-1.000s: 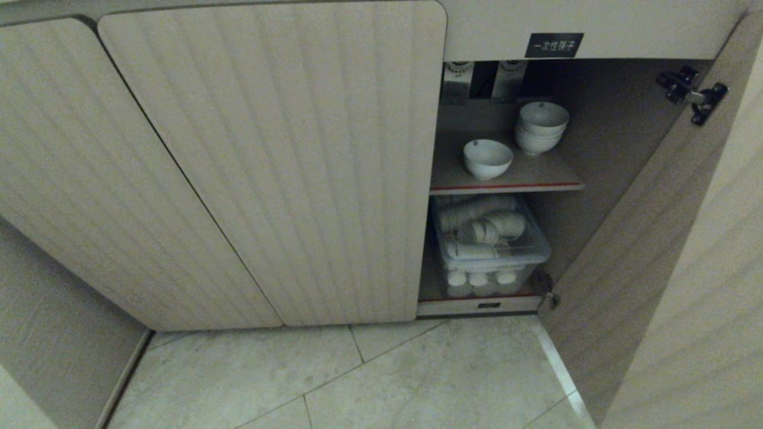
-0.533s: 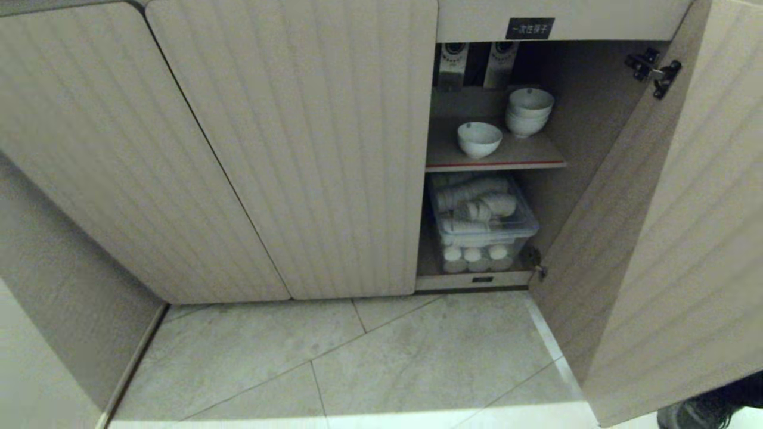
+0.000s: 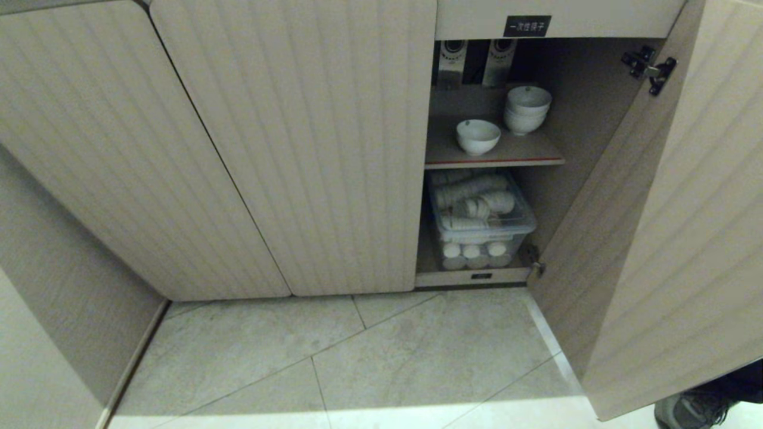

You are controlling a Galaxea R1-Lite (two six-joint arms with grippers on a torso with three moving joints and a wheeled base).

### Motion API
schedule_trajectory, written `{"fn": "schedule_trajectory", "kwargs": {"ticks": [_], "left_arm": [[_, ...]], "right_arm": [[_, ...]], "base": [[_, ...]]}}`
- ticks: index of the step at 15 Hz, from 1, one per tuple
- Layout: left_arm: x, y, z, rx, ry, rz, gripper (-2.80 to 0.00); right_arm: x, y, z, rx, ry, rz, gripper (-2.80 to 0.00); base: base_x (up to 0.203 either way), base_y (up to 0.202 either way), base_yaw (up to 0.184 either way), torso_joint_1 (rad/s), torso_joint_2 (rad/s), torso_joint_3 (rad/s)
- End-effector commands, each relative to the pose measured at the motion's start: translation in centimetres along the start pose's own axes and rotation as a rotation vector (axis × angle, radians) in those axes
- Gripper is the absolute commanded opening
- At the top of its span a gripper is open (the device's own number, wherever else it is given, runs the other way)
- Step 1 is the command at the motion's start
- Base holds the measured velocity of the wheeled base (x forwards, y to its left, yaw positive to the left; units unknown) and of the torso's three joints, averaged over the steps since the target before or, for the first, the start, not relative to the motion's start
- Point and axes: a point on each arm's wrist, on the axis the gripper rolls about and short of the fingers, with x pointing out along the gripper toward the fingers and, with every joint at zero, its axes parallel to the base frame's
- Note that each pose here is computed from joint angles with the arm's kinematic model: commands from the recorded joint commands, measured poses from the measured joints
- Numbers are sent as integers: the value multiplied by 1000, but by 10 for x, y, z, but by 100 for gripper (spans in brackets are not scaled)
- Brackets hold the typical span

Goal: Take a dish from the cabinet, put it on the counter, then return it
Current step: Close the cabinet door

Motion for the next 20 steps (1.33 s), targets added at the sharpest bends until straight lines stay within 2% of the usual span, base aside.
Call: {"fn": "schedule_trajectory", "kwargs": {"ticks": [1, 20], "left_arm": [[0, 0, 0, -1, 0, -1, -280], [0, 0, 0, 1, 0, -2, -280]], "right_arm": [[0, 0, 0, 0, 1, 0, -280], [0, 0, 0, 11, 2, 2, -280]], "base": [[0, 0, 0, 0, 0, 0], [0, 0, 0, 0, 0, 0]]}}
